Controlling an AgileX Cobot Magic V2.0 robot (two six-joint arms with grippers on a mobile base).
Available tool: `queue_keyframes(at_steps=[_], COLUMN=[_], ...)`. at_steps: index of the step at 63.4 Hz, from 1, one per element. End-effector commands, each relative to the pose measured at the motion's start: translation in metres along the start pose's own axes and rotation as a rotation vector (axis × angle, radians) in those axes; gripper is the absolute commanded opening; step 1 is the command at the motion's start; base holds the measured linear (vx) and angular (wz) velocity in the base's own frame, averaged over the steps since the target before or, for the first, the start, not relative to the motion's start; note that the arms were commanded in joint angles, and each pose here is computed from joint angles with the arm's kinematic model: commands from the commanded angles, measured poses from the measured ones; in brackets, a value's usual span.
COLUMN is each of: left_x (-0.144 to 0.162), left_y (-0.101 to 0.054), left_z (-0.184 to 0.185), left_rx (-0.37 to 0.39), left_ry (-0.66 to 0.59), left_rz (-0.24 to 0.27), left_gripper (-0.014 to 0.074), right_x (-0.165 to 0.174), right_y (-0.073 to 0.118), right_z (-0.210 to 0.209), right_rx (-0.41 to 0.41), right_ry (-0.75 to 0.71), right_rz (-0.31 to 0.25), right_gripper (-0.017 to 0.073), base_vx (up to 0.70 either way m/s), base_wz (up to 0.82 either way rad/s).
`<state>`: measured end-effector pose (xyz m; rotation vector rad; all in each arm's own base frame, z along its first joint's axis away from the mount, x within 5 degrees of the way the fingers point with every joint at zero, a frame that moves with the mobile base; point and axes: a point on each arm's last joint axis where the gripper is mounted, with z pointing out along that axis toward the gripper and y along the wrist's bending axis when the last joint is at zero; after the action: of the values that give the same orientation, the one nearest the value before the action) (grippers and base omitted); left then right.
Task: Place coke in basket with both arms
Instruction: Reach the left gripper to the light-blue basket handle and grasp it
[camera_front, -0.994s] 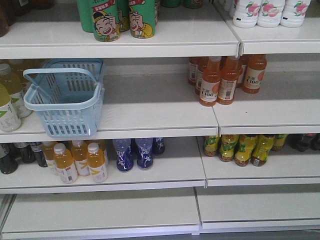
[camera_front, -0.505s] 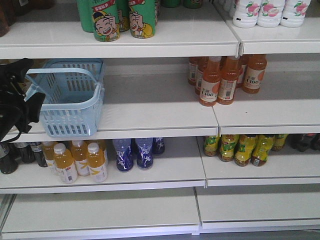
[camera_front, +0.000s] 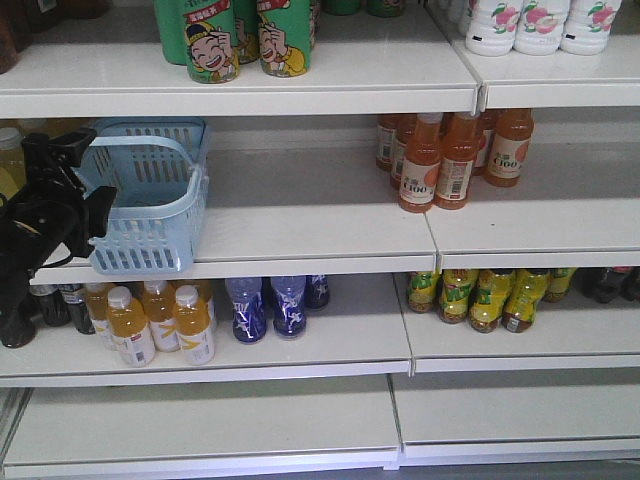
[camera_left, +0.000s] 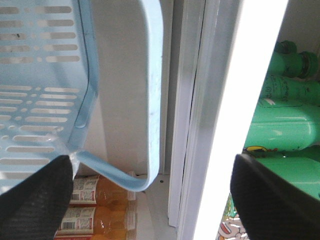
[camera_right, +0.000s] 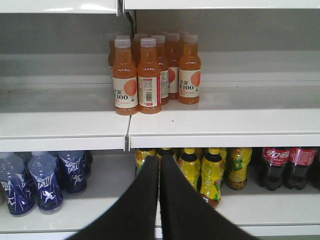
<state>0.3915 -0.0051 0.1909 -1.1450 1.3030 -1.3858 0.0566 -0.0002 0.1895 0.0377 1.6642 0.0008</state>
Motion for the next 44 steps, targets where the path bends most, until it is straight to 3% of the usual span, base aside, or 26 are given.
queue_keyframes(at_steps=[1, 30, 44], left_x=[0.002, -0.009, -0.012], left_y=[-0.031, -0.02, -0.022], left_z=[0.008, 0.036, 0.048], left_rx=[0.154, 0.136, 0.176], left_ry=[0.013, -0.027, -0.032], left_rz=[-0.004, -0.023, -0.019], left_gripper=[0.0594, 0.0593, 0.0593], right_x=[-0.002, -0.002, -0.002], right_y=[-0.001, -0.001, -0.001], right_z=[-0.001, -0.001, -0.001], right_rx=[0.01, 0.009, 0.01], right_ry=[-0.073, -0.071, -0.073], right_rz=[-0.007, -0.007, -0.007], right_gripper=[-0.0005, -0.0005, -0.0005], base_vx=[0.0, 0.0, 0.0], base_wz=[0.0, 0.0, 0.0])
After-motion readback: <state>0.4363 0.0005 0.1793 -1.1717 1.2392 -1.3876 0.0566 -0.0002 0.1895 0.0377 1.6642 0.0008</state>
